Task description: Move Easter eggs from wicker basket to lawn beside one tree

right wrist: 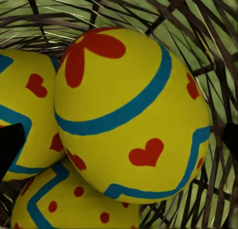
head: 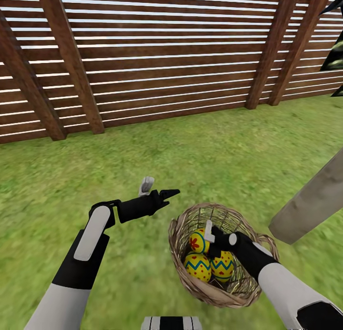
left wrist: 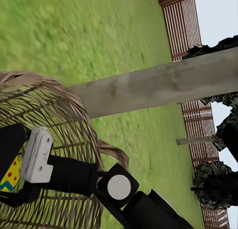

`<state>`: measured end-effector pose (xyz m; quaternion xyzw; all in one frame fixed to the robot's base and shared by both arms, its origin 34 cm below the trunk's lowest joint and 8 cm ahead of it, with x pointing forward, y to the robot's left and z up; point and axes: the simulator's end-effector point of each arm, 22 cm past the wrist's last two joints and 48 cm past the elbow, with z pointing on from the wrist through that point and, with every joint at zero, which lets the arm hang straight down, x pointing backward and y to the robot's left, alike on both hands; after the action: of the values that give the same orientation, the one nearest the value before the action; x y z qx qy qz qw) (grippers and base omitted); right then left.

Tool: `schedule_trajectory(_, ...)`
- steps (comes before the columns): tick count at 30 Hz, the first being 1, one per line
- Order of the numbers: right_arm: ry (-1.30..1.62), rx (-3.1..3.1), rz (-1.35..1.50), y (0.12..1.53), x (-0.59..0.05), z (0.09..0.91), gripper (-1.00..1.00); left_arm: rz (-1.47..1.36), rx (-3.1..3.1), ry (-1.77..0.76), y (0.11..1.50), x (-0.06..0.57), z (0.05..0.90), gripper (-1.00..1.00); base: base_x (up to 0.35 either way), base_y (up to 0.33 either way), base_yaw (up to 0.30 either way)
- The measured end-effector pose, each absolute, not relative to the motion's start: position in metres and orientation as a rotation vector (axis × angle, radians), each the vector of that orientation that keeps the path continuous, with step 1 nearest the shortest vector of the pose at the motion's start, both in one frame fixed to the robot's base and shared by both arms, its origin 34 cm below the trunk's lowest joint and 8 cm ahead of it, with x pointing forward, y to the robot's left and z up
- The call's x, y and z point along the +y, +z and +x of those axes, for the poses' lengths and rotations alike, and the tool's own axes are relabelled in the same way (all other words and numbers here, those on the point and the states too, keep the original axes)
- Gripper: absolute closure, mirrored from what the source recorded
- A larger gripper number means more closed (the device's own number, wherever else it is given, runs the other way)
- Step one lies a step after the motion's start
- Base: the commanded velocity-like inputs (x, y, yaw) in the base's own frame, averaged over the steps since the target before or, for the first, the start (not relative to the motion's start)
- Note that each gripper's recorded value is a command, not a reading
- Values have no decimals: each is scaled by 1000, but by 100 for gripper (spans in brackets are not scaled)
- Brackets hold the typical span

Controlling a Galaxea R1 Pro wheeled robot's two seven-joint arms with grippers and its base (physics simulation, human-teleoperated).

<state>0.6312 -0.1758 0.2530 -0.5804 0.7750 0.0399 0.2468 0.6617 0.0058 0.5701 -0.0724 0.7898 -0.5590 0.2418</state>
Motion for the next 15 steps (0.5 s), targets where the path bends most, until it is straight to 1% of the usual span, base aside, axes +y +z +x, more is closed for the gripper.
schedule_trajectory(15, 135, 2035, -1596, 257, -163, 639, -100, -210, 2177, -1531, 559, 5, 662, -100, 0, 0, 0)
